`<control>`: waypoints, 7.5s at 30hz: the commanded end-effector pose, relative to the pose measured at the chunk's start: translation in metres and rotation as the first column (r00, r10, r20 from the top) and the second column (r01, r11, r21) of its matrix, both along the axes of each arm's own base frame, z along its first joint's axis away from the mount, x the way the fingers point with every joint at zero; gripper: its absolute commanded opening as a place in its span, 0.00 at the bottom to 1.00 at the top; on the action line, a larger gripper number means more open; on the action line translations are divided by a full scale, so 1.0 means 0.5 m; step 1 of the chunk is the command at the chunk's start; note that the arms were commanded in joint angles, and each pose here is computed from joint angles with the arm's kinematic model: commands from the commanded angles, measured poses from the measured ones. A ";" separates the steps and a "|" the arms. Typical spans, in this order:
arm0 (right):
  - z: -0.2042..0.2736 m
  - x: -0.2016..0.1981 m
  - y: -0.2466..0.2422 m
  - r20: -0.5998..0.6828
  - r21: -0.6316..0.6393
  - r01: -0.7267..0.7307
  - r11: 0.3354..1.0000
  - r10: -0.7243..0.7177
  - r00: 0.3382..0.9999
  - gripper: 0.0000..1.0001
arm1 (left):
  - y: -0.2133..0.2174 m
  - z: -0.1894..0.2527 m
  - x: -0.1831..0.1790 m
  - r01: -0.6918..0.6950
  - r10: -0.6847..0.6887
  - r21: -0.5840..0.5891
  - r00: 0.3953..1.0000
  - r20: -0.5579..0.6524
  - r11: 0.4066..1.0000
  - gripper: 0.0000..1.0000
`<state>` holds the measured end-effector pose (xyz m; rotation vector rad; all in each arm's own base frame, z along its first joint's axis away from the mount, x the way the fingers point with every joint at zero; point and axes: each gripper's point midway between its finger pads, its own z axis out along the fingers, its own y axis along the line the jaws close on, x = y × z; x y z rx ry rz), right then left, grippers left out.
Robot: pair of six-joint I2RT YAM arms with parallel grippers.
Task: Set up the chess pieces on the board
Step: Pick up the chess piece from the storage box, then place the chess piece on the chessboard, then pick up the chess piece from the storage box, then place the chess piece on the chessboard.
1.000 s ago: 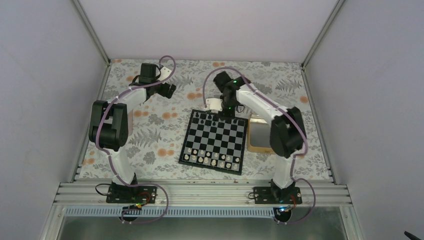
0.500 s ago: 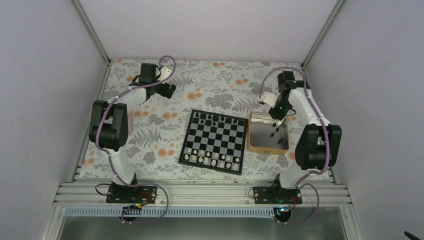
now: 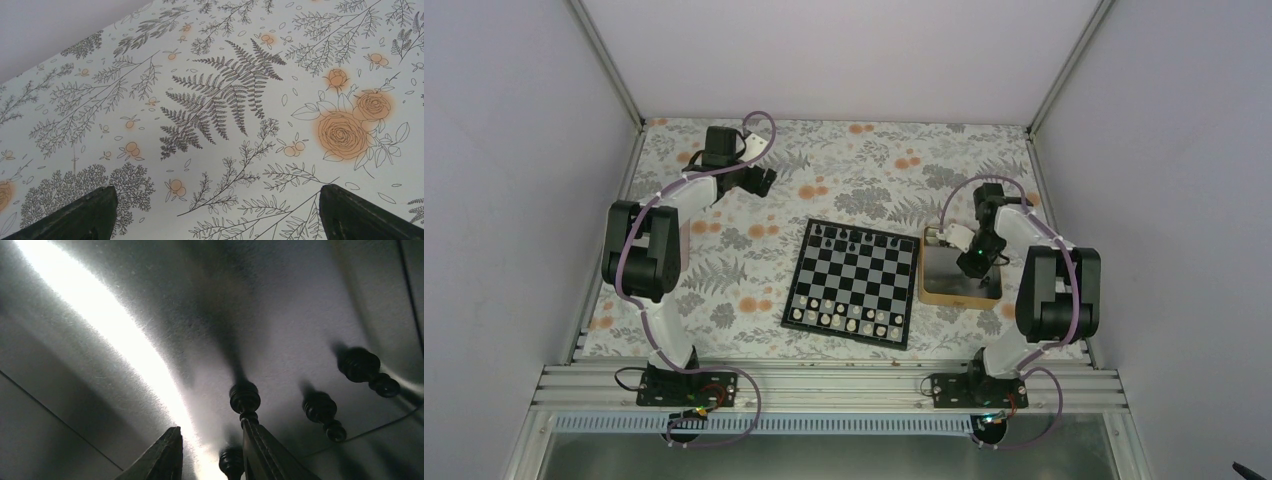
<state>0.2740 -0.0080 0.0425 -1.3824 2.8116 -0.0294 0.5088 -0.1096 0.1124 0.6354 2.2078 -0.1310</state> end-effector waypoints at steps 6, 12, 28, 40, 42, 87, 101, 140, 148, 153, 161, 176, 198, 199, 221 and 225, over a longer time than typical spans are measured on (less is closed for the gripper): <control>-0.015 0.018 0.000 0.076 0.007 0.024 1.000 -0.024 0.997 0.32 | -0.014 0.023 0.011 0.009 -0.008 -0.014 0.999 0.035 1.000 1.00; -0.020 0.023 -0.002 0.081 0.004 0.020 1.000 -0.020 0.997 0.31 | -0.015 0.021 0.009 0.011 -0.010 -0.014 0.999 0.033 1.000 1.00; 0.043 0.048 -0.002 0.147 0.033 0.004 0.999 -0.008 0.989 0.31 | -0.017 0.016 0.010 0.016 -0.016 -0.016 0.999 0.029 1.000 1.00; 0.008 0.059 -0.014 0.116 0.033 0.017 0.999 -0.021 0.993 0.32 | -0.017 0.010 0.008 0.019 -0.018 -0.016 1.000 0.022 1.000 1.00; 0.003 0.065 -0.015 0.116 0.032 0.019 0.999 -0.022 0.993 0.32 | -0.020 0.011 0.009 0.021 -0.021 -0.017 1.000 0.023 1.000 1.00; 0.069 0.116 0.434 0.132 0.120 -0.490 0.864 0.475 0.870 0.08 | -0.018 0.018 0.009 0.019 -0.019 -0.007 0.999 0.029 1.000 1.00; 0.017 0.092 0.448 0.061 0.142 -0.509 0.849 0.506 0.860 0.09 | -0.017 0.014 0.006 0.022 -0.022 -0.009 0.999 0.027 1.000 1.00; 0.202 0.126 0.121 0.252 0.010 -0.175 0.985 0.167 0.953 0.28 | -0.018 0.020 0.006 0.022 -0.022 -0.012 0.999 0.038 1.000 1.00; 0.113 0.082 -0.019 0.193 0.011 0.001 1.000 -0.003 0.981 0.29 | -0.020 0.023 0.008 0.026 -0.025 -0.017 0.999 0.040 1.000 1.00; 0.059 0.079 -0.047 0.167 -0.009 0.037 0.999 -0.035 0.985 0.30 | -0.021 0.025 0.007 0.027 -0.026 -0.020 0.999 0.040 0.999 1.00; 0.010 0.087 -0.078 0.149 -0.056 0.056 0.997 -0.047 0.988 0.30 | -0.021 0.028 0.004 0.026 -0.025 -0.022 0.999 0.048 0.999 1.00; -0.036 0.083 -0.087 0.067 -0.071 0.058 0.996 -0.053 0.996 0.13 | -0.022 0.023 0.003 0.034 -0.033 -0.022 0.999 0.039 0.999 1.00; 0.168 0.152 0.195 0.206 -0.030 -0.225 0.974 0.226 0.952 0.07 | -0.021 0.027 0.000 0.034 -0.033 -0.016 0.999 0.042 0.999 1.00; 0.166 0.150 0.213 0.201 -0.026 -0.243 0.970 0.243 0.949 0.07 | -0.020 0.028 0.000 0.033 -0.032 -0.015 0.999 0.043 0.999 1.00; 0.014 0.063 0.393 0.034 0.032 -0.458 0.889 0.457 0.889 0.09 | -0.017 0.025 0.000 0.029 -0.029 -0.011 0.999 0.040 1.000 1.00; 0.008 0.062 0.389 0.030 0.027 -0.456 0.889 0.455 0.890 0.09 | -0.018 0.025 0.000 0.030 -0.029 -0.011 0.999 0.041 0.999 1.00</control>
